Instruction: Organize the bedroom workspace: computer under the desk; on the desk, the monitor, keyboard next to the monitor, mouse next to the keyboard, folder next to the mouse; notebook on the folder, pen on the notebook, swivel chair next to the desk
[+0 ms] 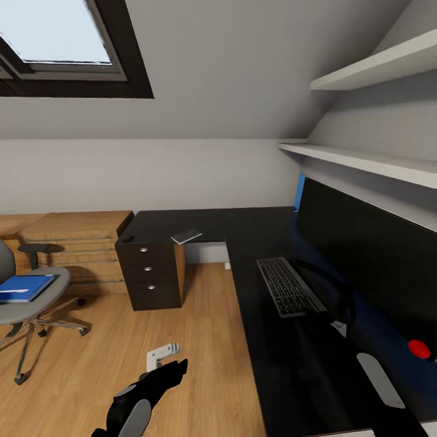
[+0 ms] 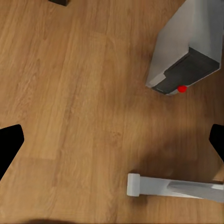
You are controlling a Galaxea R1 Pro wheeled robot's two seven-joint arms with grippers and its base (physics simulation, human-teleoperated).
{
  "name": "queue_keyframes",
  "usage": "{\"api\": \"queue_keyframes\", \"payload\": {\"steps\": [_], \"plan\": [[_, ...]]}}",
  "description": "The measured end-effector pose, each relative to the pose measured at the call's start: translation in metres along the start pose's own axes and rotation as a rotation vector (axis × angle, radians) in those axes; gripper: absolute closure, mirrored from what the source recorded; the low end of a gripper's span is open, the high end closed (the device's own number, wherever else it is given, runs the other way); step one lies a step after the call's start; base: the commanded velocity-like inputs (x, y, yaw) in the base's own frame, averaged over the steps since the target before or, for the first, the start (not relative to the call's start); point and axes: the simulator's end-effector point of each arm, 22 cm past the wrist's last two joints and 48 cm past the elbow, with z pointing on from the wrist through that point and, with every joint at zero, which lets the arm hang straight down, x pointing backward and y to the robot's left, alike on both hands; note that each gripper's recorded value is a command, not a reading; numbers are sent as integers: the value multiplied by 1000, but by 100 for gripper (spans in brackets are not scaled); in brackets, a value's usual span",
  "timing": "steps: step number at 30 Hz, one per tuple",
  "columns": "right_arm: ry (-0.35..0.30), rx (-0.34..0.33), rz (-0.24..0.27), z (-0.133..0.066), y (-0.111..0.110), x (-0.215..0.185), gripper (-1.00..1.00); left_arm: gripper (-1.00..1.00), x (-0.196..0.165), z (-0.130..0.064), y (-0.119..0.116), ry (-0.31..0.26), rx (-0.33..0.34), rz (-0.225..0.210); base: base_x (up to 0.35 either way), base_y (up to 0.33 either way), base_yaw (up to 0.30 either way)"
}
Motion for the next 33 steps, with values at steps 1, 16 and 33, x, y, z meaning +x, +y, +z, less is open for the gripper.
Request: {"api": "queue_keyframes", "payload": {"steps": [1, 16, 33], "plan": [[0, -1, 0, 1, -1, 0, 100, -100, 0, 1, 1, -1, -1, -4, 0, 0, 0], [1, -1, 0, 5, -14, 0, 100, -100, 7, 12, 7, -3, -4, -10, 0, 0, 0], [1, -4, 4, 10, -26, 1, 100, -100, 14, 21, 10, -5, -2, -10, 0, 0, 0]]}}
